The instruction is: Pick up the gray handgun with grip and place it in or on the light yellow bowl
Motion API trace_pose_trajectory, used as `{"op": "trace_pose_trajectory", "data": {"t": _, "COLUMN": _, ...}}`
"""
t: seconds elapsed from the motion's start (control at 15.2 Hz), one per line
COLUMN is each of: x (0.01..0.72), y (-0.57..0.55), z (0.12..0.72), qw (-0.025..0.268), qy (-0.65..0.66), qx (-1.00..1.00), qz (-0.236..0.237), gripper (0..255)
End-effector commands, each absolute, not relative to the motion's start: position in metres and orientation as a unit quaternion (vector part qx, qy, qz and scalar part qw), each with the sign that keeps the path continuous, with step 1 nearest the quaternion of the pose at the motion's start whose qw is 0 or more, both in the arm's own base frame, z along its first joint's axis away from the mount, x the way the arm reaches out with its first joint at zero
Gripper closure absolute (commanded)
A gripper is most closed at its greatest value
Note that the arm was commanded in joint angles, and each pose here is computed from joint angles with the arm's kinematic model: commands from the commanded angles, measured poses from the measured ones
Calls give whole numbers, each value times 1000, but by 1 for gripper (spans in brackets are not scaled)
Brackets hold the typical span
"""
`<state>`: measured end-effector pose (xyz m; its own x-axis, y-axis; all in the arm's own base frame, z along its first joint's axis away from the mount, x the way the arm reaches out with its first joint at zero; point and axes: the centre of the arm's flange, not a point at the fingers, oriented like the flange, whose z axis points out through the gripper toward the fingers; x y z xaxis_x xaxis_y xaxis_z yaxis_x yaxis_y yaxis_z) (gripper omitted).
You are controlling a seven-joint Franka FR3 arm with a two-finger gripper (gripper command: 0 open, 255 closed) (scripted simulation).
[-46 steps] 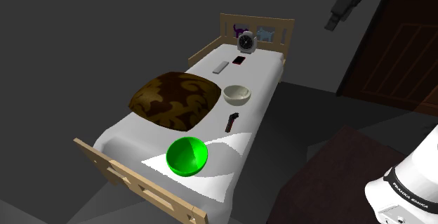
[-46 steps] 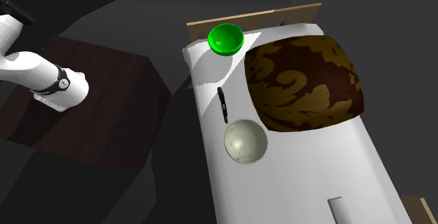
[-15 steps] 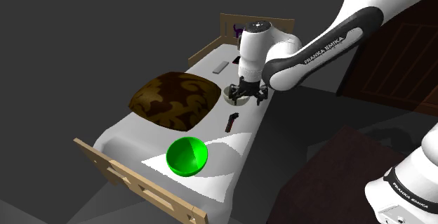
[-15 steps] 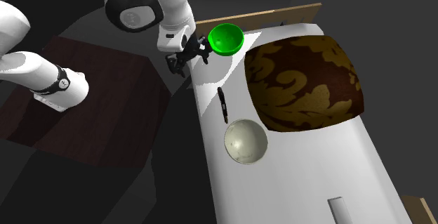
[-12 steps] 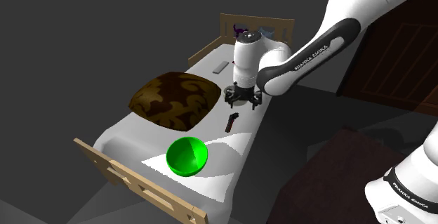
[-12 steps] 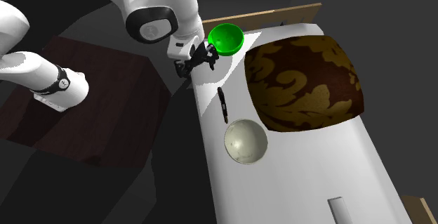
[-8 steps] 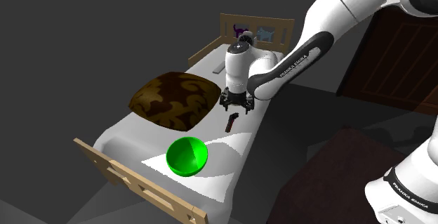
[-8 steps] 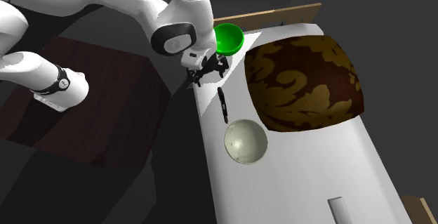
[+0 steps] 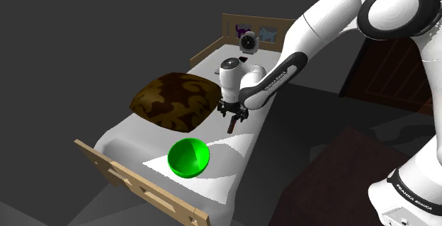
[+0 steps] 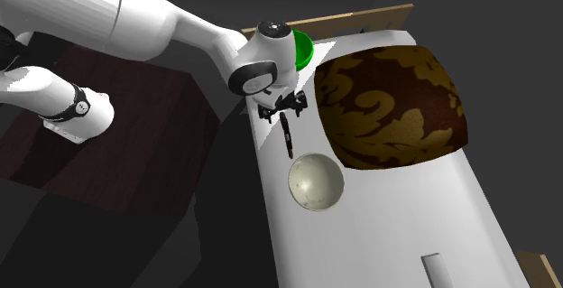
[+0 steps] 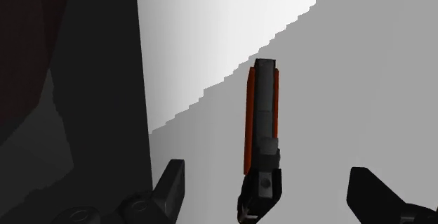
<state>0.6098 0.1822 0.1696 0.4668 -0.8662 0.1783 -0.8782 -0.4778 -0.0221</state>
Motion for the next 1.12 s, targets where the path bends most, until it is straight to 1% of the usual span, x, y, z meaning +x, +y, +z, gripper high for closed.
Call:
{"op": "trace_pose_trajectory", "data": {"t": 0.0, "x": 613, "y": 181, "z": 158, "qw": 36, "qy": -511, "qx": 855, "qz": 83, "gripper": 0}}
{"op": "trace_pose_trajectory", "data": {"t": 0.26, "x": 615, "y": 177, "z": 135, "qw": 36, "qy": -511, "qx": 855, "qz": 83, "gripper": 0}}
{"op": "trace_pose_trajectory", "data": {"t": 0.79, "x": 615, "y": 177, "z": 135, "qw": 36, "qy": -511, "qx": 855, "qz": 83, "gripper": 0}}
{"op": "trace_pose_trajectory", "data": {"t": 0.86, "x": 615, "y": 177, "z": 135, "qw": 36, "qy": -511, "qx": 855, "qz": 83, "gripper": 255}}
{"op": "trace_pose_trajectory", "data": {"t": 1.06, "x": 615, "y": 177, "z": 135, "qw": 36, "qy": -511, "qx": 855, "qz": 83, "gripper": 255}}
